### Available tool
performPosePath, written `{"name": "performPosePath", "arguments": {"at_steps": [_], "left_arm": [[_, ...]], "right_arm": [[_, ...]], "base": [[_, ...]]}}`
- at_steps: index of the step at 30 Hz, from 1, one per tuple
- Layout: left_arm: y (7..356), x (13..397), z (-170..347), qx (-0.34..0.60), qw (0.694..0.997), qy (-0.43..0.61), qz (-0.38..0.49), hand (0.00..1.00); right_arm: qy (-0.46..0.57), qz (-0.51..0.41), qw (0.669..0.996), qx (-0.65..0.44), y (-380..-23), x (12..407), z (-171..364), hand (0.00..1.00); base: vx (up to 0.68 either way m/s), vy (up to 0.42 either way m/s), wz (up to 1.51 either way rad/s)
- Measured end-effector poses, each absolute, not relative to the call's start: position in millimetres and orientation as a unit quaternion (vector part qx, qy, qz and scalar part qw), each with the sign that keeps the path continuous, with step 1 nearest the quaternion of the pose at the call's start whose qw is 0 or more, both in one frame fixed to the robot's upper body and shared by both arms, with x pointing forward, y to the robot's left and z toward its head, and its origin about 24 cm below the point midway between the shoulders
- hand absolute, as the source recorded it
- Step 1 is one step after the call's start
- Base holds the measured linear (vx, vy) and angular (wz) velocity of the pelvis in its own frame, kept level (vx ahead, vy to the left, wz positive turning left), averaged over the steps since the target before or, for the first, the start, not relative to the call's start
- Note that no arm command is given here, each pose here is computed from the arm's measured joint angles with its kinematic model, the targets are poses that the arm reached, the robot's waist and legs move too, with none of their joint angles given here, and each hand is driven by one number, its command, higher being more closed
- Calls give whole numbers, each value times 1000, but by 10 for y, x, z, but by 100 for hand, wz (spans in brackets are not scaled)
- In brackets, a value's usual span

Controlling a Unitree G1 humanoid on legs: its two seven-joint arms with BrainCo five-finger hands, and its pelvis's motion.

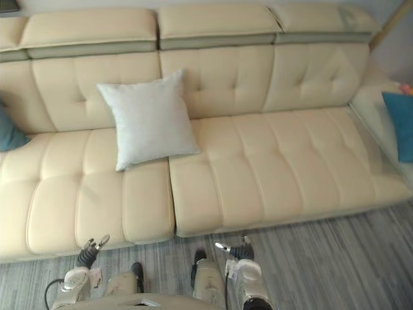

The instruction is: Pick up cushions and gather them together orderly.

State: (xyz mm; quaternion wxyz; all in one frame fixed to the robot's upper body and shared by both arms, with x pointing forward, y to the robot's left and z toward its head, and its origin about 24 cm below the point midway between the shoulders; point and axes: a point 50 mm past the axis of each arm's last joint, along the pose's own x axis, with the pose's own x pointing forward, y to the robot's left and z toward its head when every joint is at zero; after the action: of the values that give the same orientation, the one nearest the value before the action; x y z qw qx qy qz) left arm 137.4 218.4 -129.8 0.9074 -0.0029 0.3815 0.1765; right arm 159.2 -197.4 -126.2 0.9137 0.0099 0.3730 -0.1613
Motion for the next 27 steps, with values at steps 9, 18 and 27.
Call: {"name": "performPosePath", "arguments": {"at_steps": [9,18,27], "left_arm": [[1801,1380,-1376,-25,907,400,128,0],[1841,1264,-1443,-8,897,425,121,0],[1955,1185,-1476,19,888,444,115,0]], "right_arm": [[324,-148,934,-13,-2013,1976,-1069,0],[376,-172,910,-13,-2115,1545,-1257,0],[415,-179,892,34,-1944,1306,-1401,0]], "base": [[-276,-92,3],[-172,124,-1],[7,62,-21]]}}
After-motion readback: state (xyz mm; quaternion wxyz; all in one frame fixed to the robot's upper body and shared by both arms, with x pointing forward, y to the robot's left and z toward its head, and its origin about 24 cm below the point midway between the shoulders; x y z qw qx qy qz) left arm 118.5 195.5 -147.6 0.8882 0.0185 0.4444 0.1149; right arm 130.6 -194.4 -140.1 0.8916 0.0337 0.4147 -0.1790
